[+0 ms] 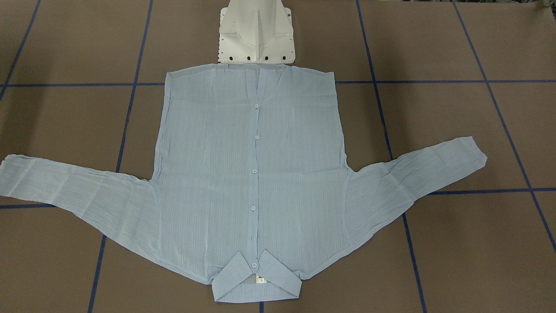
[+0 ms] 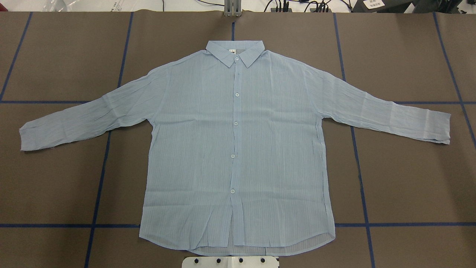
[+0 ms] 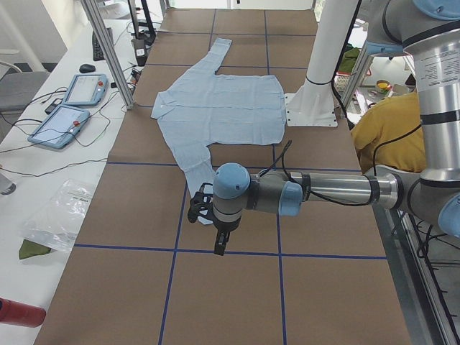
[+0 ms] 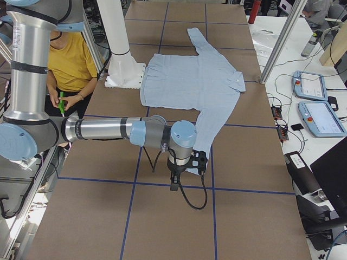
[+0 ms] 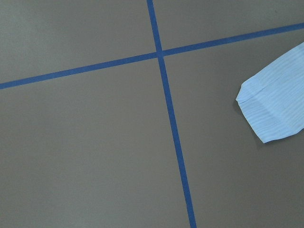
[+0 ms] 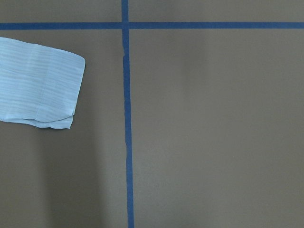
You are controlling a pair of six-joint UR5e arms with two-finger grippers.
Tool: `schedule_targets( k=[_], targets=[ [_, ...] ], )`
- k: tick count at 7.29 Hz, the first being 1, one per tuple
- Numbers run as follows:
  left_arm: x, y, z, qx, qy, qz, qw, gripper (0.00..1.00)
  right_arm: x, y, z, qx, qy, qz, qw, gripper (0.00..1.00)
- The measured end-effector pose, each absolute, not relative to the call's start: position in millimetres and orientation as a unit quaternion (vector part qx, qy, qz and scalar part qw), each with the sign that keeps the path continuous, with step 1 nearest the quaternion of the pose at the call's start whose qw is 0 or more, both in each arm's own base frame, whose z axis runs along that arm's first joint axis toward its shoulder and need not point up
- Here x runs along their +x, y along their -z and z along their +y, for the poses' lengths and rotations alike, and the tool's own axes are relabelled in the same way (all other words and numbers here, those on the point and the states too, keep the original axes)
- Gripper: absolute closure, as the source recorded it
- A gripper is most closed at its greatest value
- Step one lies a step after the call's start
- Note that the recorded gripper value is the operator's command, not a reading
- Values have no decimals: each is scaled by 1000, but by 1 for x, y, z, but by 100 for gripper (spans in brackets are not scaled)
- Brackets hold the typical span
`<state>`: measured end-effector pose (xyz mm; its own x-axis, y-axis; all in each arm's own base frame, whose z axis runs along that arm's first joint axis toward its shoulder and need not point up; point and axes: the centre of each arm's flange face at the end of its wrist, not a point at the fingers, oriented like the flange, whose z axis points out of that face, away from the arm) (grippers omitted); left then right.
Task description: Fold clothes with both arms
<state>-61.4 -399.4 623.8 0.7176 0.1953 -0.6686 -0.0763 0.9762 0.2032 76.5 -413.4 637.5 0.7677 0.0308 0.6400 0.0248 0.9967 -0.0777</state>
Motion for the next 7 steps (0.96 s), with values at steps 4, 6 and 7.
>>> schedule_targets(
  k=[4,6,7],
  targets=[
    [-61,-610,-405,137,-96,364,916,0,76,-618,-427,-20,5,-342,940,0],
    [-62,-600,-410,183,-112,357,909,0,76,-594,-445,5,14,-342,940,0],
    [-61,-592,-415,206,-119,355,904,0,76,-579,-458,25,19,-341,939,0]
  ],
)
